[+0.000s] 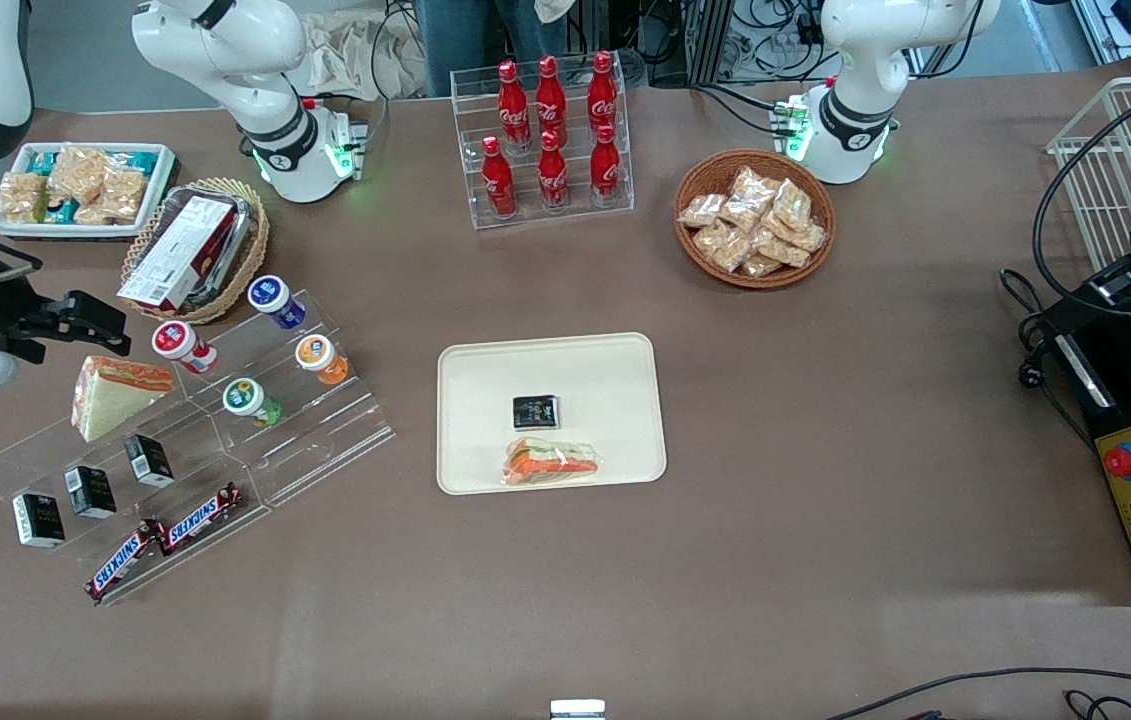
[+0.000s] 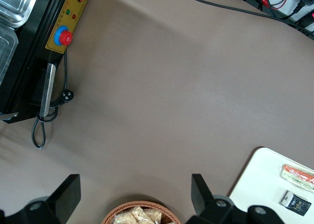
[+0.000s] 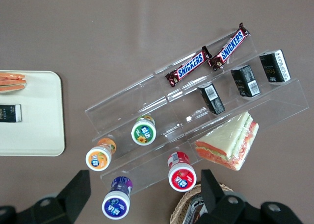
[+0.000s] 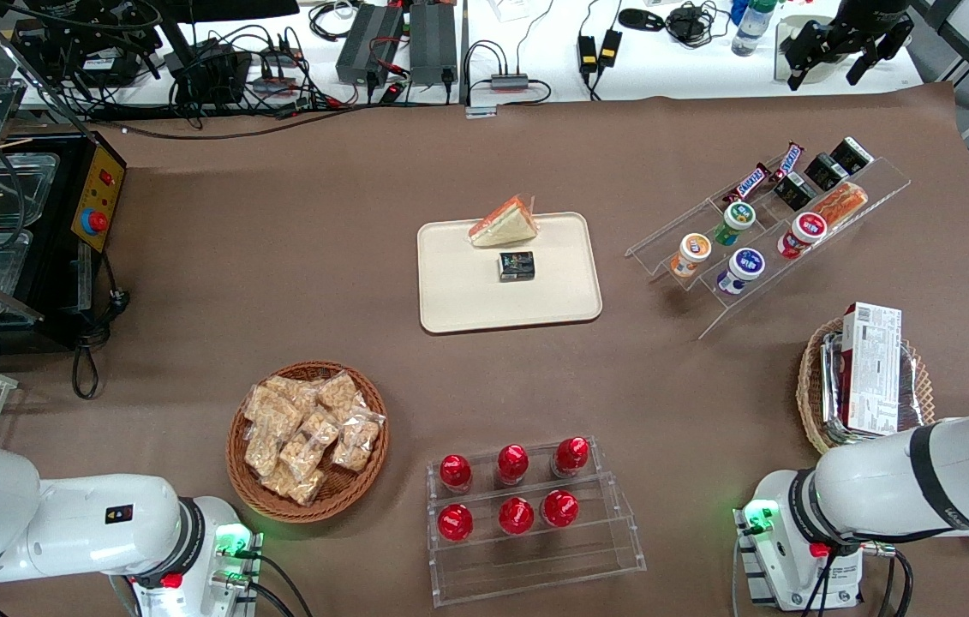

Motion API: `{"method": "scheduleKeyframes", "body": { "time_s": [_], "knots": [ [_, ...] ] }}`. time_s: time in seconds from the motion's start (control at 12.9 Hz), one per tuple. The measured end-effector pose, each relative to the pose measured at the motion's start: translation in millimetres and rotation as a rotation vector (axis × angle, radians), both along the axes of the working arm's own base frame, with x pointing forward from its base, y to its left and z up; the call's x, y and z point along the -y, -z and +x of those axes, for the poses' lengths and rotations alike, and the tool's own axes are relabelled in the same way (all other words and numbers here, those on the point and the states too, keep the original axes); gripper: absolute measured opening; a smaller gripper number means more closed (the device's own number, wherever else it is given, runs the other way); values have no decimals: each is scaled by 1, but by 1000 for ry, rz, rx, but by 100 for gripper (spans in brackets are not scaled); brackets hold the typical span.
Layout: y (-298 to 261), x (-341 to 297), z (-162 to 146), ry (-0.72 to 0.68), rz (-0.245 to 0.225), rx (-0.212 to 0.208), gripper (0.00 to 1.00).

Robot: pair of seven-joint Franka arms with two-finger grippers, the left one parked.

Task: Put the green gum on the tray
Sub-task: 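Move the right gripper down toward the green-labelled gum bottle in the rack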

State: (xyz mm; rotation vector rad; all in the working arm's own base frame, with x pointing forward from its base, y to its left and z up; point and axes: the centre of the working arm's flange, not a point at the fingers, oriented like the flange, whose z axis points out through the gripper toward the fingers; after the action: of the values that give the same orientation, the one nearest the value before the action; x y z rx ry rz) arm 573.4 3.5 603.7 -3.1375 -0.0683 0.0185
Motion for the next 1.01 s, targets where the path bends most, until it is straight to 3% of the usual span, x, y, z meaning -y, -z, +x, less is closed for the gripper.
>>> {"method": "scheduleKeyframes", "body": {
  "time_s": [0.47, 1.01],
  "knots": [
    [12, -1, -1, -1, 0, -22, 100],
    [75, -23, -3, -38, -2, 5, 100]
  ]
}}
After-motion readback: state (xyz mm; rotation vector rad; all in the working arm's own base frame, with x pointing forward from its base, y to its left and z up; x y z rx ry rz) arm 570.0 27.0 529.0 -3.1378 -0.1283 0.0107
